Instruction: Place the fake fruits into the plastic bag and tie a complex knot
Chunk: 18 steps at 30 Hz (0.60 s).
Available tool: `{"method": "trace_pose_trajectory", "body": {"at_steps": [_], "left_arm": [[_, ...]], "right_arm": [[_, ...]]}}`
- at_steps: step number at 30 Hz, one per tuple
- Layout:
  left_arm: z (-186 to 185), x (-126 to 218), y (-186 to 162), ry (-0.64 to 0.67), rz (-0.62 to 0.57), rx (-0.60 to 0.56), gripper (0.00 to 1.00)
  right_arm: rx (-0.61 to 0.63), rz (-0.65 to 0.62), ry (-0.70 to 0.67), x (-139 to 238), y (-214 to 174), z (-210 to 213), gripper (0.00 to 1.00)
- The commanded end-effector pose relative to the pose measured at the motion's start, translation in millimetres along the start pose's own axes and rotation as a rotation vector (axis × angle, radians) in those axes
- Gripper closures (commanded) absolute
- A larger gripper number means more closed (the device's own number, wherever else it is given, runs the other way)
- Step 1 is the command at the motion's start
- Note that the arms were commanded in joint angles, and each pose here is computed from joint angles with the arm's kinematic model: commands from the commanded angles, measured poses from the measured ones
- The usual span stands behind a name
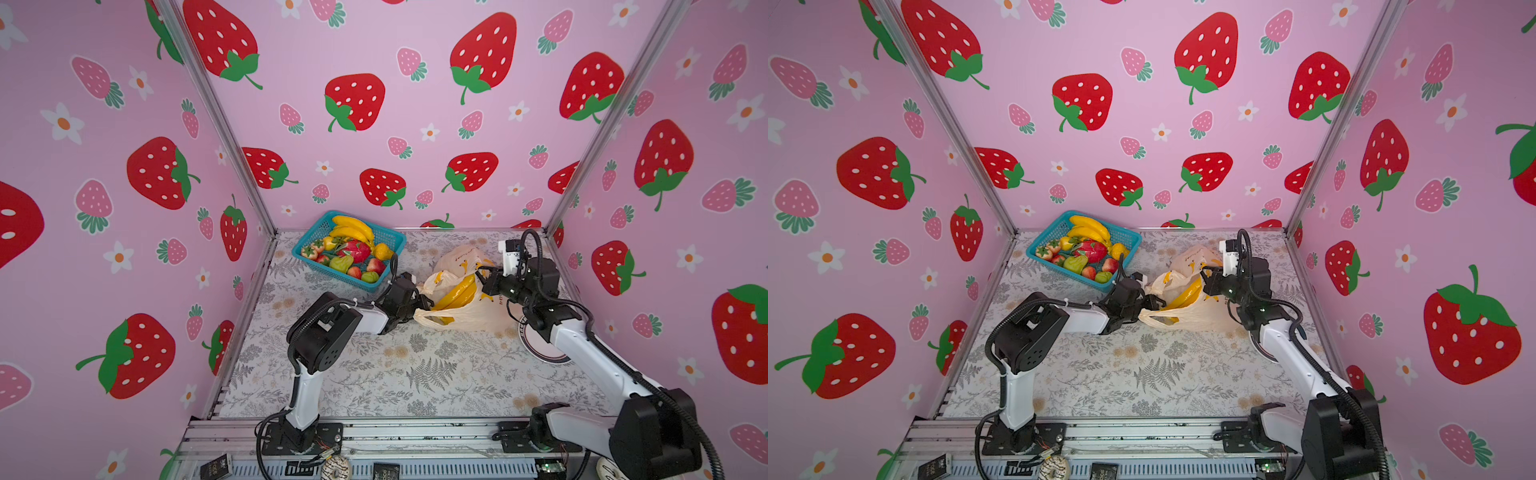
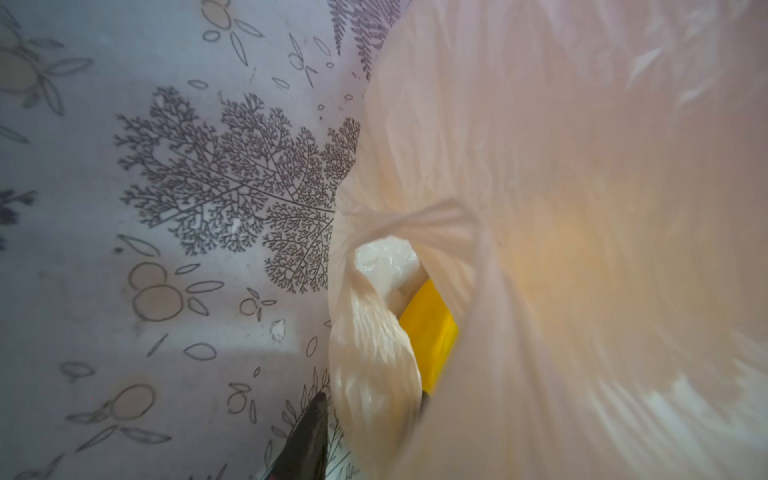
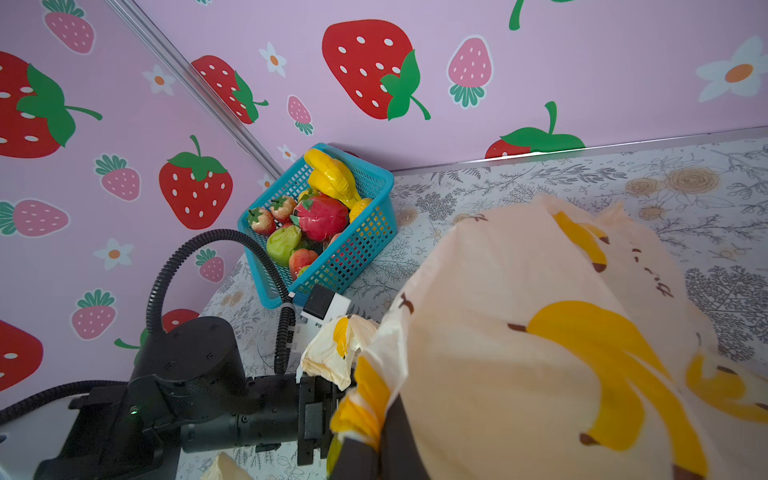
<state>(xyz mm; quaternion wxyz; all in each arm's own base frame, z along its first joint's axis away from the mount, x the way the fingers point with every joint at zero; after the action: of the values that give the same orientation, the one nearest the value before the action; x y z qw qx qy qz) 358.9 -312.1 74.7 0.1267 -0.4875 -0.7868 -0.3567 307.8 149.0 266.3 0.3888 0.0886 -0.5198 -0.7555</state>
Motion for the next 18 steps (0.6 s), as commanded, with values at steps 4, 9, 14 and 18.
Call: {"method": "trace_pose_trajectory", "body": {"at_steps": [4, 9, 14, 18], "left_arm": [[-13, -11, 10, -0.033, -0.023, 0.013, 0.67], [-17, -10, 13, -0.049, -0.031, 0.011, 0.83], [-33, 7, 17, -0.101, -0.040, -0.025, 1.00], [-57, 36, 18, -0.174, -0.034, -0.081, 1.00]], "right_arm": [[0.009, -0.002, 0.000, 0, 0, 1, 1.00], [0.012, -0.005, -0.005, 1, 0, 1, 1.00], [0.022, -0.020, -0.032, 5, 3, 1, 1.00], [0.054, -0.083, -0.132, 21, 13, -2, 1.00]]}}
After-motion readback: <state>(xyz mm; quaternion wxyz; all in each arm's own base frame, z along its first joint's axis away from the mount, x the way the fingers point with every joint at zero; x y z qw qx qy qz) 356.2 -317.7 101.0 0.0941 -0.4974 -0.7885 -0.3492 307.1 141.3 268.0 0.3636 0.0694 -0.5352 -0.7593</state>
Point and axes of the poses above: each gripper's point midway between its finger pads, its own x axis back along the fingers, its own z axis along the line the jaws close on, y = z × x, the point moved 6 cm from there along x, back along the fingers, and after that the axes turned 1 degree about x, right-handed, at the moved point
